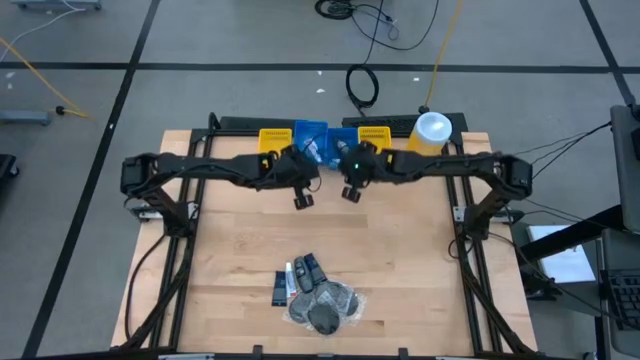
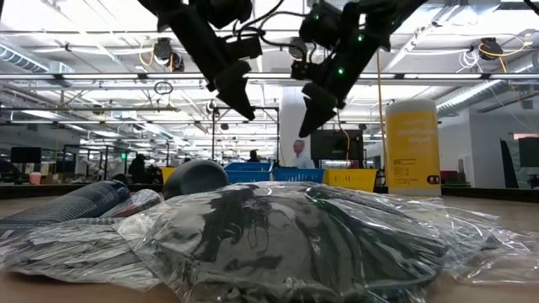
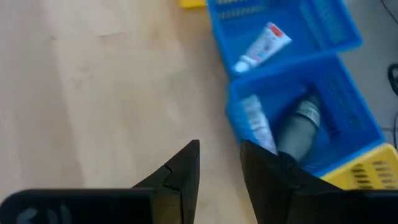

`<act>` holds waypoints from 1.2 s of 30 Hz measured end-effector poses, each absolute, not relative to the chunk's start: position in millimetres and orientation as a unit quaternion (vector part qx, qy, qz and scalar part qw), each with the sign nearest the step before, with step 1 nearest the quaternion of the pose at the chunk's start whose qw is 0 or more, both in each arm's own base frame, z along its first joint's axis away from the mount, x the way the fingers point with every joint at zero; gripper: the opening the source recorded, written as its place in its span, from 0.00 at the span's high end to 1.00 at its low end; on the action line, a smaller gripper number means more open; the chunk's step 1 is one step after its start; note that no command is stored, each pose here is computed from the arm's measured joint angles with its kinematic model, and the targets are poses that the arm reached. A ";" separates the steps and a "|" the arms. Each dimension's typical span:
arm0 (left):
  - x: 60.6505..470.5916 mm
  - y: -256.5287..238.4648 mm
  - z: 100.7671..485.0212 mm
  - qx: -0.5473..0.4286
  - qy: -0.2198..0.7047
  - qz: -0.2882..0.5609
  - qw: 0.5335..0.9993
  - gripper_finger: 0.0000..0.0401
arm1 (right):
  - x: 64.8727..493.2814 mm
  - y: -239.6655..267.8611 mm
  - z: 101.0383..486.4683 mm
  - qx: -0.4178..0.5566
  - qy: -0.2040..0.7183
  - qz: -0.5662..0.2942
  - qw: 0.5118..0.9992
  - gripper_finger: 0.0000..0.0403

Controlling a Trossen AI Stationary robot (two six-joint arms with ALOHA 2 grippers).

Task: Pick & Place Travel size toiletries
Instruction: Put the white toothpaste into the left blue bin

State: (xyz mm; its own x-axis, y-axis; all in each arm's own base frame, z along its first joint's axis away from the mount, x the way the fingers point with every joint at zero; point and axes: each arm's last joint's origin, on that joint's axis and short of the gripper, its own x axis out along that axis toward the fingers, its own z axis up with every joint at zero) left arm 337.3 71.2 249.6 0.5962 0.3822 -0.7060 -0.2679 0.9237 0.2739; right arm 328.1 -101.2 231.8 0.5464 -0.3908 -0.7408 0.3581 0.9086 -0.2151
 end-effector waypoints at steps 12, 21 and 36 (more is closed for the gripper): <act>347.1 18.9 252.1 0.053 0.379 0.135 0.914 0.99 | 302.6 -158.7 220.5 0.058 0.456 -0.211 0.863 0.72; 355.6 -12.0 261.5 0.063 0.317 0.098 0.941 0.96 | 302.5 -169.1 211.0 0.052 0.466 -0.214 0.857 0.72; 358.0 -31.5 266.4 0.055 0.284 0.077 0.954 0.95 | 305.4 -183.8 200.0 0.060 0.453 -0.205 0.865 0.72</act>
State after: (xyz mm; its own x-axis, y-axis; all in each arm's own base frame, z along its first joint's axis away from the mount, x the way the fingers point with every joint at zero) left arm 358.0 -31.5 266.4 0.8269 0.1779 -0.5334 -0.1150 0.9821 0.1492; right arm 305.4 -183.8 200.0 0.5052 -0.2996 -0.8094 0.4086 0.9091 -0.0815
